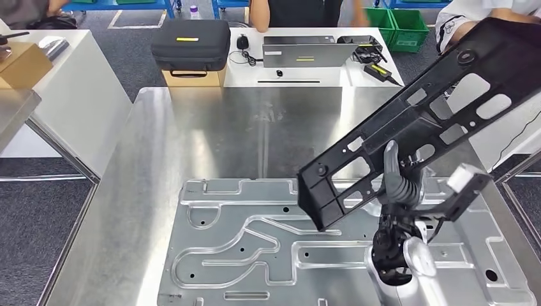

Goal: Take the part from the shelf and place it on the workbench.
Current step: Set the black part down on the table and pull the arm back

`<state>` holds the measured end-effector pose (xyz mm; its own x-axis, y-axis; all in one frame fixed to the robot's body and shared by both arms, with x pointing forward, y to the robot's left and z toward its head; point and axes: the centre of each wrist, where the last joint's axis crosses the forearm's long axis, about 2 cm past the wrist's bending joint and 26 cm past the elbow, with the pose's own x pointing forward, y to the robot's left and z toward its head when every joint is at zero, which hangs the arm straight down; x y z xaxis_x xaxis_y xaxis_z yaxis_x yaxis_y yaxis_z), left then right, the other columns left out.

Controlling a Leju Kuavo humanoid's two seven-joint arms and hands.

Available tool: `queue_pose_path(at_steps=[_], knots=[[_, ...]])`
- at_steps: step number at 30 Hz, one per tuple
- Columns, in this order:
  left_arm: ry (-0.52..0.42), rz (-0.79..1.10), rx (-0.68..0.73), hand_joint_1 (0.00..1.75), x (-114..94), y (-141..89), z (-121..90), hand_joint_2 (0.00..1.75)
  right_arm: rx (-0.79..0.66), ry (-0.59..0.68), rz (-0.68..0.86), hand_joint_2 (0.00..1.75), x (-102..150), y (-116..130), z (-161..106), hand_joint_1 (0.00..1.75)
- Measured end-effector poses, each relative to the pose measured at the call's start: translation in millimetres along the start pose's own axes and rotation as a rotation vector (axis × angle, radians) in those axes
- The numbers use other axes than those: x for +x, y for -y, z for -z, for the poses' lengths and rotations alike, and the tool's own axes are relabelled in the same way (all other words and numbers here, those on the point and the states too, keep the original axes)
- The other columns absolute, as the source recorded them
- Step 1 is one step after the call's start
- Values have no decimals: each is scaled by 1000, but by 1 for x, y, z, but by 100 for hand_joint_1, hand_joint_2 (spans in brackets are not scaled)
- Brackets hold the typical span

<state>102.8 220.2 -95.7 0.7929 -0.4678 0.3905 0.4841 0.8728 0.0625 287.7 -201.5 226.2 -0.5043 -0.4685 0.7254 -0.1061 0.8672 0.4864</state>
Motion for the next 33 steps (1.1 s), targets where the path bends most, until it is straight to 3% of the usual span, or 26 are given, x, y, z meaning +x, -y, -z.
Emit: queue_pose_path(at_steps=[3,6,10,14,18,20,24,33], knots=[[-2,12,-4,0,0,0,0,175,-75,-78,-228,175,3,14,32,175],[34,-20,-9,0,5,-1,1,175,-103,-54,-630,175,15,30,87,175],[190,-180,-20,0,17,-3,2,175,-208,187,-1353,175,35,55,151,175],[384,-383,-38,0,29,-4,3,175,-213,265,-1753,175,36,77,172,175],[477,-535,-48,0,30,-1,3,175,-76,250,-2080,0,24,95,169,0],[469,-565,-31,0,31,-2,3,175,0,251,-2192,0,19,98,168,0],[416,-613,24,0,35,-4,4,0,124,280,-2327,0,12,98,168,0],[361,-710,44,0,38,-6,4,0,310,333,-2372,0,-10,101,148,0]])
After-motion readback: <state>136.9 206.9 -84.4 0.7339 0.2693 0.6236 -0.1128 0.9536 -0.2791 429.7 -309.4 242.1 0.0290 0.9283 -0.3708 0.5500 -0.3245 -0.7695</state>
